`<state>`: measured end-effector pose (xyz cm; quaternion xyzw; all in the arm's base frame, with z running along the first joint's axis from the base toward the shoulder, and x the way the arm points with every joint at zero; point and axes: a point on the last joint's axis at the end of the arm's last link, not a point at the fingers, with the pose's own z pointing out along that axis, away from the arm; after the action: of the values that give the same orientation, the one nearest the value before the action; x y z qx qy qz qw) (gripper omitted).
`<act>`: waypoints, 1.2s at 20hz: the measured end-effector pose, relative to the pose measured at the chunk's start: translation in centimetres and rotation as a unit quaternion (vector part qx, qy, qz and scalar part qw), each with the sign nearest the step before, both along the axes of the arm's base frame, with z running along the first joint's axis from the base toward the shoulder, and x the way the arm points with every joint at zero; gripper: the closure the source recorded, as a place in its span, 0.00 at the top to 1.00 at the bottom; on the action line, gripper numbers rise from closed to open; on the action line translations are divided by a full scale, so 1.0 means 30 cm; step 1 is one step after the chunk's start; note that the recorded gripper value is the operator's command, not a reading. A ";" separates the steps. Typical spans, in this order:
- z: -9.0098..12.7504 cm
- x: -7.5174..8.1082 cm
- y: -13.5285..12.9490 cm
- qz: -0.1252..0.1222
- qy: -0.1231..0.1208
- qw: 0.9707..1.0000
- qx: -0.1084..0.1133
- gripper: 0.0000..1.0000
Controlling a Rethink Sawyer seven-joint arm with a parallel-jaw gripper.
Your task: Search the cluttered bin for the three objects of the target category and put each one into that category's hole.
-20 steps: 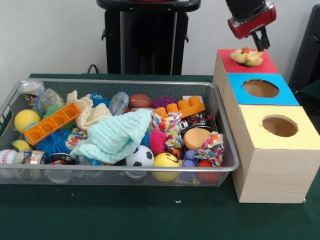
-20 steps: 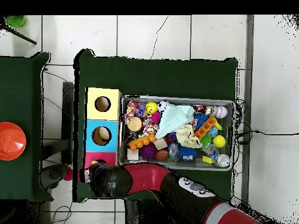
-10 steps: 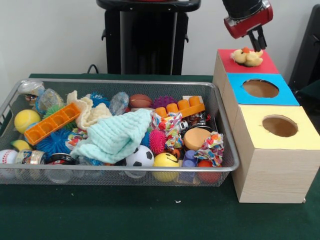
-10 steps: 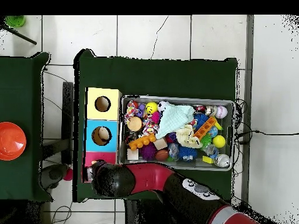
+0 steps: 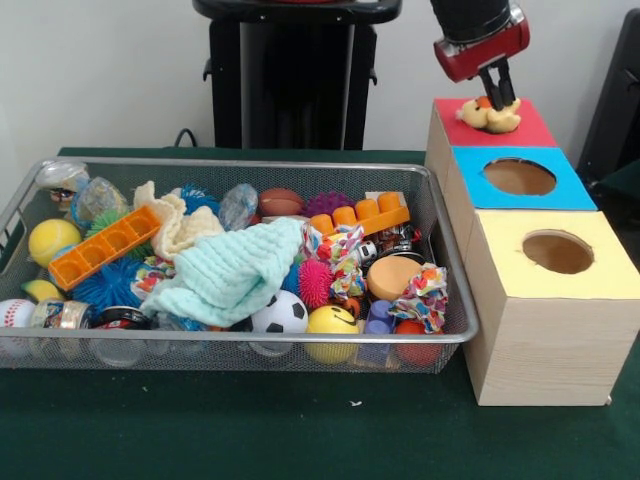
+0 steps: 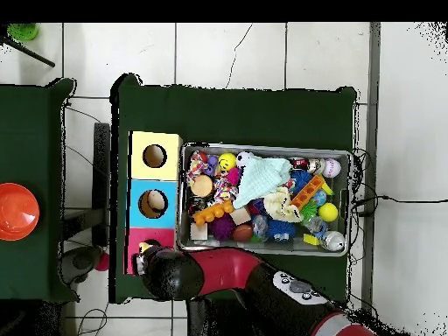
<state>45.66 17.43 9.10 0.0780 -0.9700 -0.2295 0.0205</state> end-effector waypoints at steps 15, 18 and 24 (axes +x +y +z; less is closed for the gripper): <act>-0.066 0.029 0.044 0.030 -0.034 0.998 -0.033 0.00; -0.101 0.040 0.039 0.030 -0.045 0.998 -0.040 0.00; -0.148 0.035 0.037 0.036 -0.055 0.997 -0.048 0.00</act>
<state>46.70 18.55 4.68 0.1241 -0.9760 -0.1776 -0.0212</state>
